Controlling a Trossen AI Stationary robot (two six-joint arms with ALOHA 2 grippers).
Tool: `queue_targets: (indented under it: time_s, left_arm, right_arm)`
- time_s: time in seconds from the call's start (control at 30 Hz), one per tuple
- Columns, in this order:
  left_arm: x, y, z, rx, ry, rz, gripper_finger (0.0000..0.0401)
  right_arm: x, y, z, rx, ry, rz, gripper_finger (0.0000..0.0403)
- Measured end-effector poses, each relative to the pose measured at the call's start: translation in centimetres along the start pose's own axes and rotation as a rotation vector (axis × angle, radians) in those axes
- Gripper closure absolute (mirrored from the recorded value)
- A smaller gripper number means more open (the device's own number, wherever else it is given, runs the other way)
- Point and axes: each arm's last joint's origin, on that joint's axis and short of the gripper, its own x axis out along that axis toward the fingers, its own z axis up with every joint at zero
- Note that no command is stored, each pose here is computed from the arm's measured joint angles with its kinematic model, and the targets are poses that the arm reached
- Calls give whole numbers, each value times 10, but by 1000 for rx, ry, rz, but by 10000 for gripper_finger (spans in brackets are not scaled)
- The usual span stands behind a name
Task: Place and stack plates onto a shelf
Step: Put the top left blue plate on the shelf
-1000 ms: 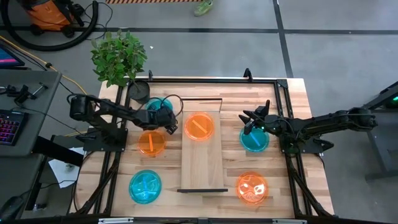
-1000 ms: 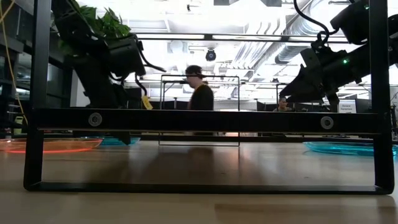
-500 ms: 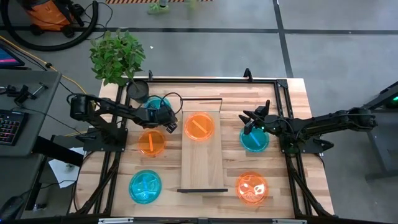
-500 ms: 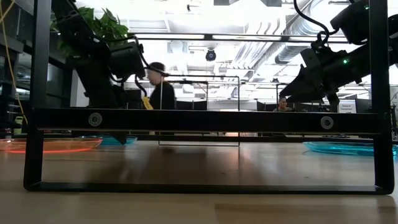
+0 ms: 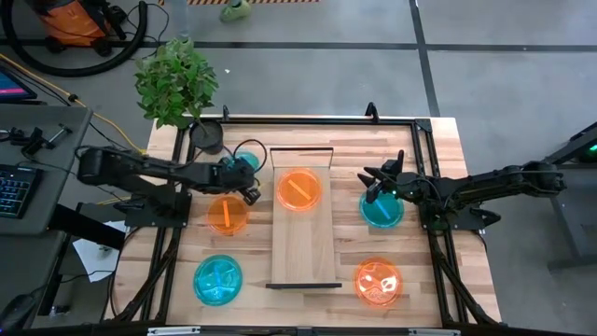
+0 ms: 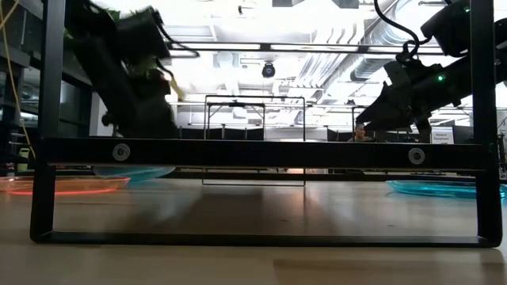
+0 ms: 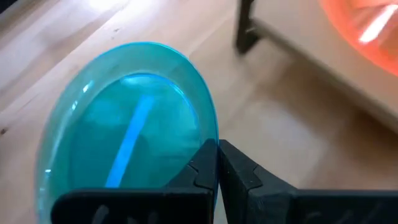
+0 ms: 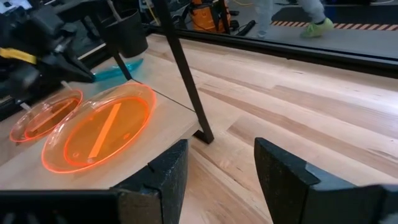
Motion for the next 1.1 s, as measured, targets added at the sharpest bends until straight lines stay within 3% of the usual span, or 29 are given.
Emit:
queue_targets:
  time_s: [0.27,0.53,0.7,0.87,0.97,1.1]
  left_arm:
    - [-53,-8,-6,40,-123,-206,401]
    - [-111,-30,-6,170,-297,-487,401]
    - [-131,-68,3,393,-403,-592,401]
    - [-129,-114,-1,766,-415,-699,401]
    - [-122,-136,-4,882,-445,-745,401]
    - [-105,-152,-15,1010,-442,-714,401]
  right_arm:
    - [0,0,0,-2,7,7,236]
    - [0,0,-1,-4,9,5,236]
    - [0,0,-1,-4,11,6,236]
    - [0,0,-1,-5,13,7,236]
    - [0,0,-1,-6,15,6,236]
    - [0,0,-1,-8,18,4,236]
